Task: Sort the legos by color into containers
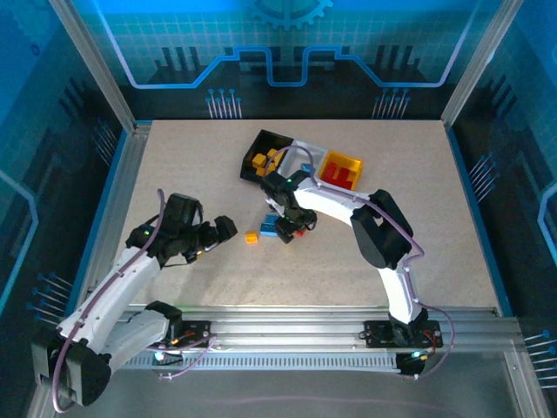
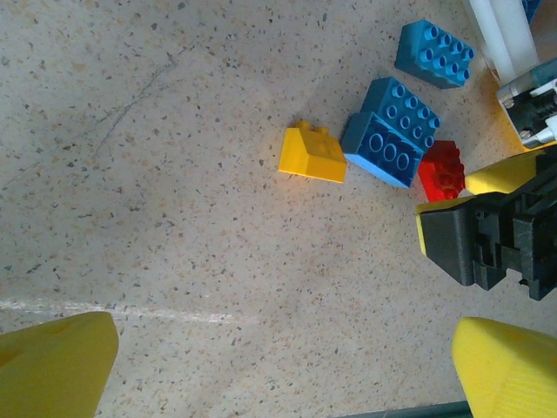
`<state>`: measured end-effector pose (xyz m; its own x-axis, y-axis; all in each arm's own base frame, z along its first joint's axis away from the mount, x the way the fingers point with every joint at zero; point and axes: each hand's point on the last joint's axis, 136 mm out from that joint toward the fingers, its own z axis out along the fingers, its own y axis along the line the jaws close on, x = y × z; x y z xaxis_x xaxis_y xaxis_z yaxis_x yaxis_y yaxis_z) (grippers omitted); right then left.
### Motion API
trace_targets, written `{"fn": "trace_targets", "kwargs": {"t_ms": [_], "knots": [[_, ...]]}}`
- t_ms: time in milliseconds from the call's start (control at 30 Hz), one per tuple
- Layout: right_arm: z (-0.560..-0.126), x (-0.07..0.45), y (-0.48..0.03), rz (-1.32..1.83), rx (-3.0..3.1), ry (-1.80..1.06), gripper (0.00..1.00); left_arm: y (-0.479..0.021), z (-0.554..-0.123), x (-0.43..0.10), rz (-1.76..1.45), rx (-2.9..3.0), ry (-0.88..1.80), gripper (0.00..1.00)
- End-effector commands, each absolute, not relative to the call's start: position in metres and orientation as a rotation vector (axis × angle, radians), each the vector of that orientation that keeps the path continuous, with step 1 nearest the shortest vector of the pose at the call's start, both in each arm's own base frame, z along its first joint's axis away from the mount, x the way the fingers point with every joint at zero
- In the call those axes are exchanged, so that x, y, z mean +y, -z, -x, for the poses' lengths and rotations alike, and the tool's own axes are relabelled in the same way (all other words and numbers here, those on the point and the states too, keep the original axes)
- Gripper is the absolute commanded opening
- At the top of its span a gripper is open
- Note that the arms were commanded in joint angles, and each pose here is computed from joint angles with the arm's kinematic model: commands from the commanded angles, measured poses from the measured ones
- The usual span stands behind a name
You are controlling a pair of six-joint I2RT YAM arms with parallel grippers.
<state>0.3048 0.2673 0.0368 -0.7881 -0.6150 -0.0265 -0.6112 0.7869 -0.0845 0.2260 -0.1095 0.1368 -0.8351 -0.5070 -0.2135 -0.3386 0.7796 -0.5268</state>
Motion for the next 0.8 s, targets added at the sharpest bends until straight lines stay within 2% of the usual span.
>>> {"fn": "trace_targets", "kwargs": {"t_ms": [0, 133, 433, 767], "knots": [[-0.31, 0.259, -0.026, 1.025, 2.934, 0.156, 0.67, -0.13, -0.225, -0.107, 0.683, 2.638, 0.671, 0.99], [-0.313, 0.257, -0.029, 1.015, 2.933, 0.152, 0.67, -0.131, -0.228, -0.108, 0.695, 2.633, 0.681, 0.99], [-0.308, 0.262, -0.073, 0.971, 2.868, 0.086, 0.67, -0.124, -0.226, -0.107, 0.721, 2.639, 0.68, 0.99], [-0.335, 0.254, -0.058, 0.94, 2.886, 0.118, 0.67, -0.127, -0.225, -0.106, 0.722, 2.645, 0.676, 0.99]]}}
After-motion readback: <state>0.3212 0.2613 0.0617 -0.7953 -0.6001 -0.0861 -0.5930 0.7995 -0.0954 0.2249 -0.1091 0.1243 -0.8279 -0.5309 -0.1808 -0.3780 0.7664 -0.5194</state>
